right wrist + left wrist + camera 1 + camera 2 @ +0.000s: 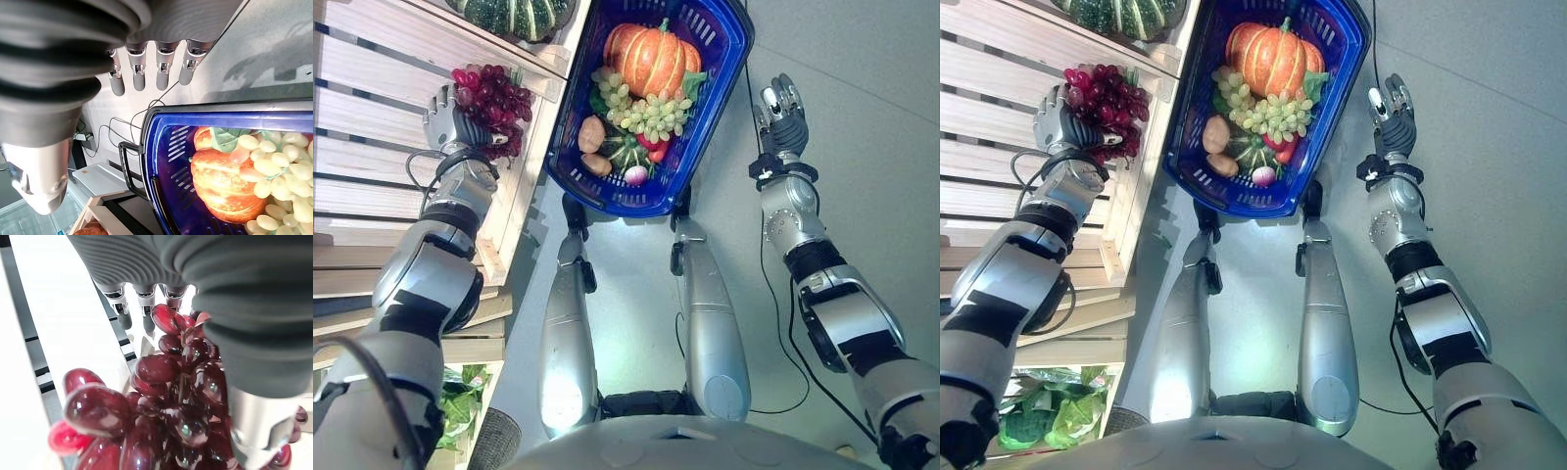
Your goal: Pick up fruits and vegetables into the basket
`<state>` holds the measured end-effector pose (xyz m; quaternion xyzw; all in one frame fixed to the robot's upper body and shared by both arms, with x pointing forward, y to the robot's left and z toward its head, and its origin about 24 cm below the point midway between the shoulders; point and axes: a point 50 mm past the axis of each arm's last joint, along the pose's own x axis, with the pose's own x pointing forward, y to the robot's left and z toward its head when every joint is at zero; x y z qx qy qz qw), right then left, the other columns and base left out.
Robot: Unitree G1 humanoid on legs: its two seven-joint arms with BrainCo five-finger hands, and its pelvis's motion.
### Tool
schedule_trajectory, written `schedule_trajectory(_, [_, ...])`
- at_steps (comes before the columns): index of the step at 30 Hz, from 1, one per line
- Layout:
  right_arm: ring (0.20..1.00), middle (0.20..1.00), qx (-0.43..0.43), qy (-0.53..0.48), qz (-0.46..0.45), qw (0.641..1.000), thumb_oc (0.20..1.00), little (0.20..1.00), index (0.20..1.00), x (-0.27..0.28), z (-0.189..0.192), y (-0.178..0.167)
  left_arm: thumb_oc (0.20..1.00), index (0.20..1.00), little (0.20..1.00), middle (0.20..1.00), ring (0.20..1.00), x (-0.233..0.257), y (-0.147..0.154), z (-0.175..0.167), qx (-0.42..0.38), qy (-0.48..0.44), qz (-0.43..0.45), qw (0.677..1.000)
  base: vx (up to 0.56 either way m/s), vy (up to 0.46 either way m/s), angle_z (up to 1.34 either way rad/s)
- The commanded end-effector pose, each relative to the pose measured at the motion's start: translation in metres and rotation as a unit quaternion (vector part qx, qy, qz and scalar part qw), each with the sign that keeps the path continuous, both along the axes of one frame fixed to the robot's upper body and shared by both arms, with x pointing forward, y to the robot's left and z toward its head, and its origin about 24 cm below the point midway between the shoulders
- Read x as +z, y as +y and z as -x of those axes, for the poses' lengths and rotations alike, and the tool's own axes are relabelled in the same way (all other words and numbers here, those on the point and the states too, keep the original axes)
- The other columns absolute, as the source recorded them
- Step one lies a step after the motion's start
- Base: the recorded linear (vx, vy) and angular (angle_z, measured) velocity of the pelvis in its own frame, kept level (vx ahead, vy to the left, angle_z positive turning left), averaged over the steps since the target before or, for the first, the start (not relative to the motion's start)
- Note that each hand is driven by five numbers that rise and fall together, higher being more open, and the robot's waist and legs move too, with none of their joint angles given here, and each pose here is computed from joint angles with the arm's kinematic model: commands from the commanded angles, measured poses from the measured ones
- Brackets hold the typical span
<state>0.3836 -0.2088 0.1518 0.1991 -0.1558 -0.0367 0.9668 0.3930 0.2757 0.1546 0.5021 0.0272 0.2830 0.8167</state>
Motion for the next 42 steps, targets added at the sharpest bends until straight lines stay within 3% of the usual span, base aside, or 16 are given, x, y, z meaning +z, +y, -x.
schedule_trajectory(1, [1.000,1.000,-0.004,-0.048,-0.029,0.998,1.000,1.000,1.000,0.011,0.003,0.000,0.482,0.482,0.482,0.482,0.482,-0.004,0.032,0.011,0.038,0.024,0.047,0.998,0.00,0.000,0.00])
schedule_trajectory(3, [1.000,1.000,-0.002,-0.050,-0.025,0.998,1.000,1.000,1.000,0.011,0.004,0.001,0.398,0.398,0.398,0.398,0.398,-0.005,0.028,0.009,0.012,0.013,0.088,0.996,0.00,0.000,0.00])
schedule_trajectory(4, [1.000,1.000,-0.002,-0.050,-0.025,0.998,1.000,1.000,1.000,0.011,0.004,0.001,0.398,0.398,0.398,0.398,0.398,-0.005,0.028,0.009,0.012,0.013,0.089,0.996,0.00,0.000,0.00])
schedule_trajectory(5, [1.000,1.000,0.000,-0.051,-0.027,0.998,1.000,1.000,1.000,0.013,0.004,0.003,0.231,0.231,0.231,0.231,0.231,-0.004,0.024,0.007,-0.018,0.000,0.121,0.993,0.00,0.000,0.00])
schedule_trajectory(6, [1.000,1.000,0.000,-0.052,-0.026,0.998,1.000,1.000,1.000,0.013,0.004,0.004,0.200,0.200,0.200,0.200,0.200,-0.003,0.021,0.005,-0.040,-0.004,0.137,0.990,0.00,0.000,0.00])
schedule_trajectory(12, [1.000,1.000,0.001,-0.050,-0.026,0.998,1.000,1.000,1.000,0.011,0.006,0.006,0.200,0.200,0.200,0.200,0.200,-0.001,0.003,-0.001,-0.124,-0.015,0.211,0.969,0.00,0.000,0.00])
schedule_trajectory(27, [1.000,1.000,0.013,-0.047,-0.041,0.998,1.000,1.000,1.000,0.009,0.005,0.012,0.200,0.200,0.200,0.200,0.200,0.002,-0.015,-0.006,-0.195,-0.057,0.338,0.919,0.00,0.000,0.00])
schedule_trajectory(36, [1.000,1.000,0.052,-0.053,-0.056,0.996,1.000,1.000,1.000,-0.006,0.014,0.016,0.200,0.200,0.200,0.200,0.200,0.006,-0.007,0.006,-0.248,-0.210,0.505,0.800,0.00,-0.008,0.00])
schedule_trajectory(42, [1.000,1.000,0.070,-0.068,-0.058,0.994,1.000,1.000,1.000,-0.006,0.020,0.018,0.200,0.200,0.200,0.200,0.200,0.004,-0.008,0.019,-0.300,-0.279,0.547,0.730,0.00,0.000,0.00])
